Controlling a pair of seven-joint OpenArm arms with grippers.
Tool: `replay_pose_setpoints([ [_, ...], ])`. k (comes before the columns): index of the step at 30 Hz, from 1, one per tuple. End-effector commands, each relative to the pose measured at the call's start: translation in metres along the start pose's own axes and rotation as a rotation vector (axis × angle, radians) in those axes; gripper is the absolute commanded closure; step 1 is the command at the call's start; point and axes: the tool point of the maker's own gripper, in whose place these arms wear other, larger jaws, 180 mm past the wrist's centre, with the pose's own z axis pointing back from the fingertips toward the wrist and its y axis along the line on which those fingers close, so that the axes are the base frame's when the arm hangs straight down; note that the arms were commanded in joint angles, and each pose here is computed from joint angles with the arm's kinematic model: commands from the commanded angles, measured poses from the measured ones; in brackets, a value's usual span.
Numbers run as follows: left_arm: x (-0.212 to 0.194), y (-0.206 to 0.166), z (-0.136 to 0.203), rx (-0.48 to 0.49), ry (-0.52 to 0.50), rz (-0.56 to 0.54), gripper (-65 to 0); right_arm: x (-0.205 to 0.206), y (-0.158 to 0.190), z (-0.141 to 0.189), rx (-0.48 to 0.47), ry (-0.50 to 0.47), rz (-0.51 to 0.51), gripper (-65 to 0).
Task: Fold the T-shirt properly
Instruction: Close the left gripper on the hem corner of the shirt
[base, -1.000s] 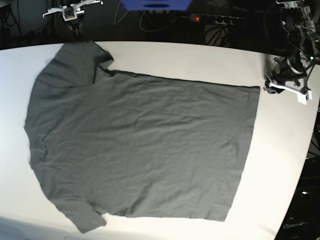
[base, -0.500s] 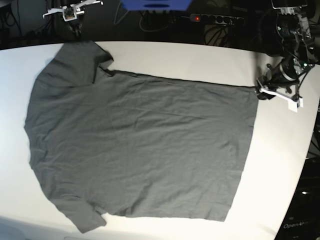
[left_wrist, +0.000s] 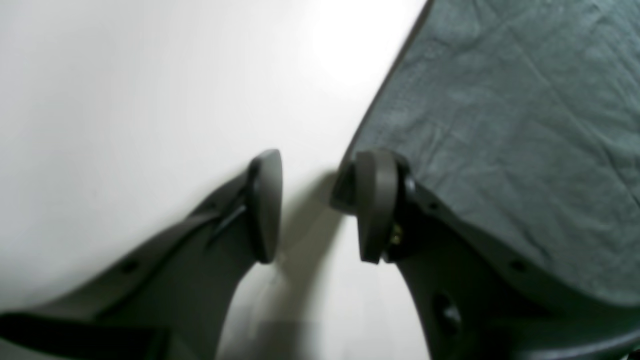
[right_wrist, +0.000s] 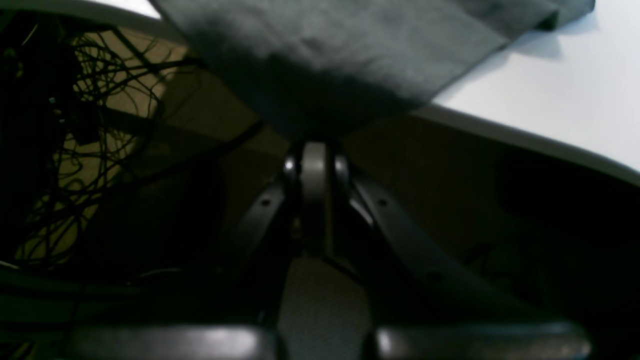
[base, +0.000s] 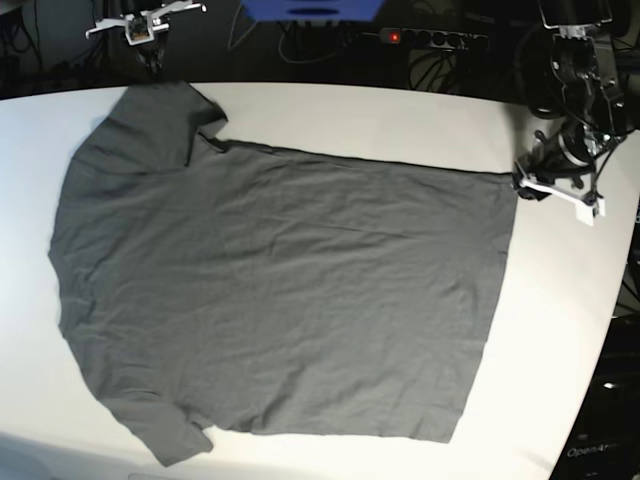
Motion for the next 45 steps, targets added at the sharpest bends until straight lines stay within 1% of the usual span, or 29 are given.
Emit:
replay_pose_setpoints([
  [1, 0.007, 0.001, 0.003, 0.004, -0.013, -0.015, -24.3, 0.004, -0.005, 0.004, -0.008, -0.023, 0.006, -1.3],
  [3, 0.006, -0.003, 0.002, -0.01, -0.009, -0.029, -24.3, 0.004, -0.005, 0.004, -0.008, -0.023, 0.006, -1.3],
  [6, 0.008, -0.017, -0.001, -0.052, -0.01, -0.078, -24.3, 0.005, -0.005, 0.003, -0.008, -0.025, 0.006, -1.3],
  [10, 0.004, -0.023, -0.005, -0.068, -0.004, -0.064, -24.3, 0.005, -0.008, 0.003, -0.005, -0.025, 0.014, -1.3],
  [17, 0.004, -0.023, -0.005, -0.069, -0.002, -0.062, -24.3, 0.007, -0.011, -0.002, -0.01, -0.036, 0.018, -1.5],
  [20, -0.006, -0.016, -0.011, -0.061, 0.029, -0.039, -24.3, 0.004, -0.011, -0.002, -0.01, -0.017, 0.018, -1.5],
  [22, -0.005, -0.015, -0.013, -0.062, 0.033, -0.032, -24.3, 0.003, -0.011, -0.002, -0.011, -0.01, 0.018, -1.3],
  [26, -0.012, -0.017, -0.017, -0.092, 0.053, -0.078, -24.0, 0.003, -0.011, -0.002, -0.011, -0.011, 0.018, -1.3],
  [31, -0.019, -0.012, -0.02, -0.093, 0.075, -0.078, -23.6, 0.003, -0.011, -0.002, -0.011, -0.011, 0.018, -1.3],
  [33, -0.019, -0.012, -0.02, -0.093, 0.075, -0.078, -21.3, 0.003, -0.011, -0.002, -0.011, -0.011, 0.018, -1.3],
  [38, -0.02, -0.013, -0.02, -0.095, 0.077, -0.078, -9.2, 0.003, -0.011, -0.002, -0.011, -0.011, 0.018, -1.5],
  [39, -0.02, -0.013, -0.02, -0.095, 0.077, -0.078, -7.9, 0.003, -0.011, -0.002, -0.011, -0.011, 0.018, -1.5],
  [45, -0.02, -0.015, -0.019, -0.102, 0.076, -0.077, -7.0, 0.003, -0.011, -0.002, -0.011, -0.011, 0.018, -1.5],
])
